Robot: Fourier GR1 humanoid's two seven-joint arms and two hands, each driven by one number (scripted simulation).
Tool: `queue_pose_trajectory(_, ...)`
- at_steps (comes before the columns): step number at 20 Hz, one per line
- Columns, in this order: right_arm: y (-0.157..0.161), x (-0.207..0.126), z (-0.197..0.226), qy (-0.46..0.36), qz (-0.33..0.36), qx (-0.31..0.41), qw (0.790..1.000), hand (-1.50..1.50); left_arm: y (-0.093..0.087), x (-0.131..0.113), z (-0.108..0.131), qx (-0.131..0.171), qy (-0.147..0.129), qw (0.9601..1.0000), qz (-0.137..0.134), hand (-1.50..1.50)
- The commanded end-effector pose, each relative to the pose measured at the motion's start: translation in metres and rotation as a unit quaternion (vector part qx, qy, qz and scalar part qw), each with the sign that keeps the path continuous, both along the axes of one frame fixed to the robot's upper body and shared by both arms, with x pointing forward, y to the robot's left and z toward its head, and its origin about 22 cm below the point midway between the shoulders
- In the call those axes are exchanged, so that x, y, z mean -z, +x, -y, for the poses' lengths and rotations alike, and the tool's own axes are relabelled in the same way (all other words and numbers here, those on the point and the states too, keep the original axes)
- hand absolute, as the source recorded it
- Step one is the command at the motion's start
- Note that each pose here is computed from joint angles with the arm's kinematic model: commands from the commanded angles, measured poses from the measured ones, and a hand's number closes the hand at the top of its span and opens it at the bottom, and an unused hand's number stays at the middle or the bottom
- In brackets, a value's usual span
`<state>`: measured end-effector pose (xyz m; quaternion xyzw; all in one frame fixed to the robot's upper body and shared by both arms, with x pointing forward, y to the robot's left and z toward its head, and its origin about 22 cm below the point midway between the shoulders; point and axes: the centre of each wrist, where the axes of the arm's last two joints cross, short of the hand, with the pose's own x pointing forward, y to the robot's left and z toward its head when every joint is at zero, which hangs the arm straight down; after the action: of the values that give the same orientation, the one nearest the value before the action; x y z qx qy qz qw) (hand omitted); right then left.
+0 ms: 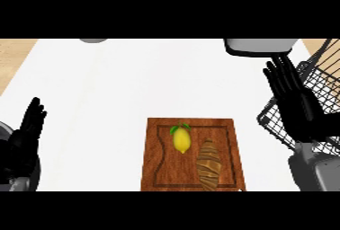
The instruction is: Pick the lemon from the cutting board and place it in the tiered basket
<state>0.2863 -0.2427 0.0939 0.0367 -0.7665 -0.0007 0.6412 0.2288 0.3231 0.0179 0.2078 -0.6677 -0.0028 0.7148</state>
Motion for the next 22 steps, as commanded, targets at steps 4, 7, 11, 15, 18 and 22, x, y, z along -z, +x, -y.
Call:
queue_pose_trajectory(4, -0.006, 0.020, -0.078, -0.017, 0.009, 0.067, 0.998, 1.50, 0.033, -0.020, 0.004, 0.037, 0.060, 0.9972, 0.026, 0.00)
queue_pose_trajectory(7, -0.013, -0.021, -0.038, 0.120, 0.136, 0.256, 0.950, 1.50, 0.011, -0.006, -0.002, 0.026, 0.049, 0.9985, 0.002, 0.00)
queue_pose_trajectory(11, -0.056, 0.109, -0.034, -0.104, -0.130, 0.360, 0.918, -1.50, 0.024, -0.016, 0.003, 0.044, 0.060, 0.9971, 0.013, 0.00)
queue_pose_trajectory(15, -0.087, 0.101, -0.075, -0.126, -0.118, 0.381, 0.909, -1.50, 0.028, -0.009, 0.010, 0.066, 0.074, 0.9950, 0.007, 0.00)
queue_pose_trajectory(18, -0.103, 0.090, -0.082, -0.186, -0.143, 0.329, 0.914, -1.50, 0.043, -0.025, 0.015, 0.066, 0.061, 0.9959, 0.010, 0.00)
queue_pose_trajectory(22, -0.100, 0.088, -0.075, -0.301, -0.216, 0.235, 0.899, -1.50, 0.038, -0.017, 0.018, 0.078, 0.063, 0.9949, 0.004, 0.00)
